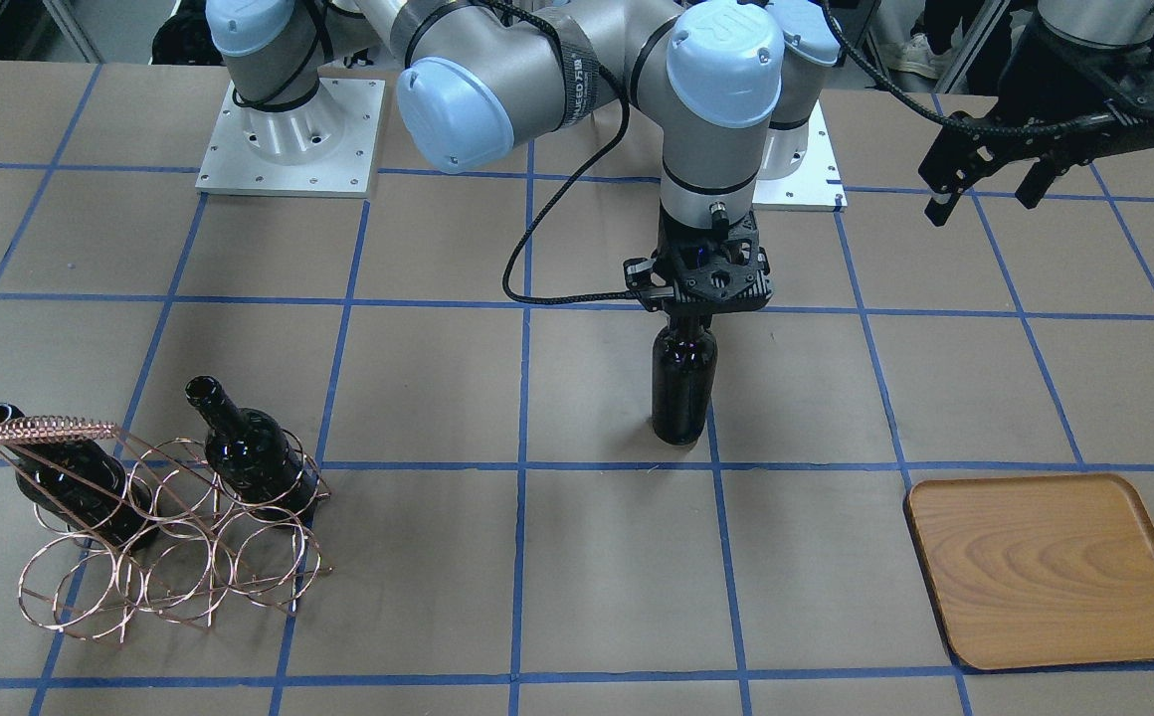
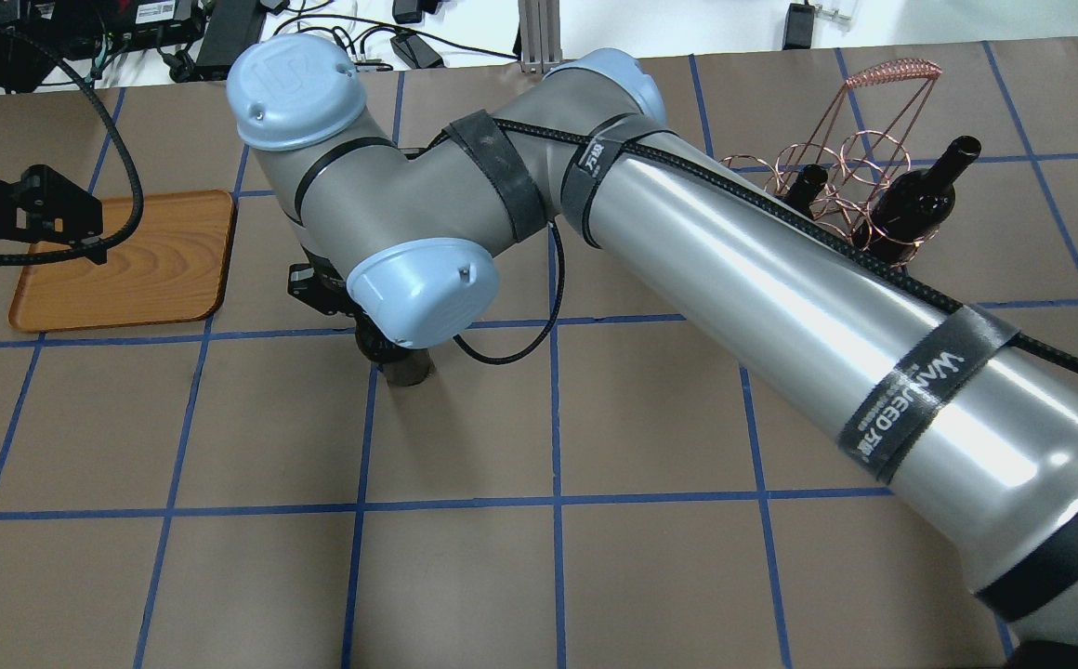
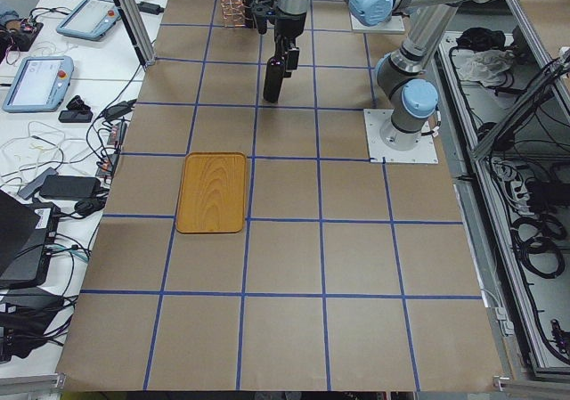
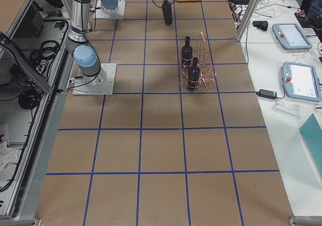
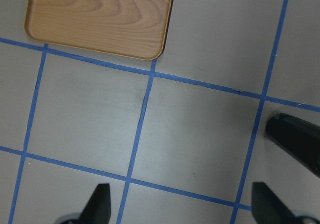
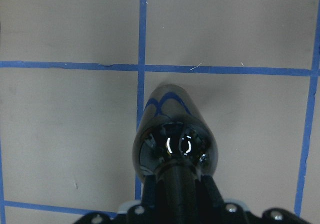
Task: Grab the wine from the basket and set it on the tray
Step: 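Carry the bottle toward the tray and stand it upright on the table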
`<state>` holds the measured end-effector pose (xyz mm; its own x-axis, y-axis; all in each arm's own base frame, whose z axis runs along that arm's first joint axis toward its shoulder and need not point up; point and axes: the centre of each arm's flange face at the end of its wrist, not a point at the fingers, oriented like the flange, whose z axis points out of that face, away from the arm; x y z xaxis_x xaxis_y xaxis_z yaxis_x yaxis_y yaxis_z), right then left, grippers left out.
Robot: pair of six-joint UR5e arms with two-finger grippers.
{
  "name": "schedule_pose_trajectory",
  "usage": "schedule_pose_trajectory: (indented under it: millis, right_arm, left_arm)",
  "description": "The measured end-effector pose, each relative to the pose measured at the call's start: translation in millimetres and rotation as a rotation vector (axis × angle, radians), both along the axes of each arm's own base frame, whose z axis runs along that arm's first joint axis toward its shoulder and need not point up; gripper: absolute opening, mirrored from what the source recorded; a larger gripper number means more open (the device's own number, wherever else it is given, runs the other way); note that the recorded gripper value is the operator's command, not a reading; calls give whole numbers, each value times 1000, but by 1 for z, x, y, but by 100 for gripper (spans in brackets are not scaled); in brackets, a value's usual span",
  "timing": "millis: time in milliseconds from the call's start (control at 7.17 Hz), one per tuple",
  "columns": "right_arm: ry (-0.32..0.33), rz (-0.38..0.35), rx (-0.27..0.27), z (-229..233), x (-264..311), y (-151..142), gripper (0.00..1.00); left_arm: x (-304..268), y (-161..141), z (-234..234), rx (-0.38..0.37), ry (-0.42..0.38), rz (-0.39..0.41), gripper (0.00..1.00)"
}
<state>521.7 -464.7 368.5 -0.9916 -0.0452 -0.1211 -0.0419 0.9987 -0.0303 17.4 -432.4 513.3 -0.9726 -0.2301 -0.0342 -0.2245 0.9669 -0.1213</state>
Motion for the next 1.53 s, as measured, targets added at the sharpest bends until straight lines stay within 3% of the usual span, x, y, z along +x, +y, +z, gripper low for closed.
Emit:
schedule_pose_trajectory:
  millis: [139,279,837,1115,1534]
  right_arm:
    - [-1,-8,-1,-2,1,-2,76]
    - [-4,-27,-1,-2,2,-2,91]
    - [-29,-103,-16,33,-4,2,94]
    - [5,-99,-25,71,-38,3,94]
    - [61,2,-80,123,-168,-54,100]
  left_arm:
    - [-1,0,-3,5,9,-2,100]
    - [-1,0,-1,0,11,-3,100]
    - [-10,9,11,-17,14,3,100]
    - [-36,20,11,17,49,21,100]
    - [-90,19,9,7,62,23,100]
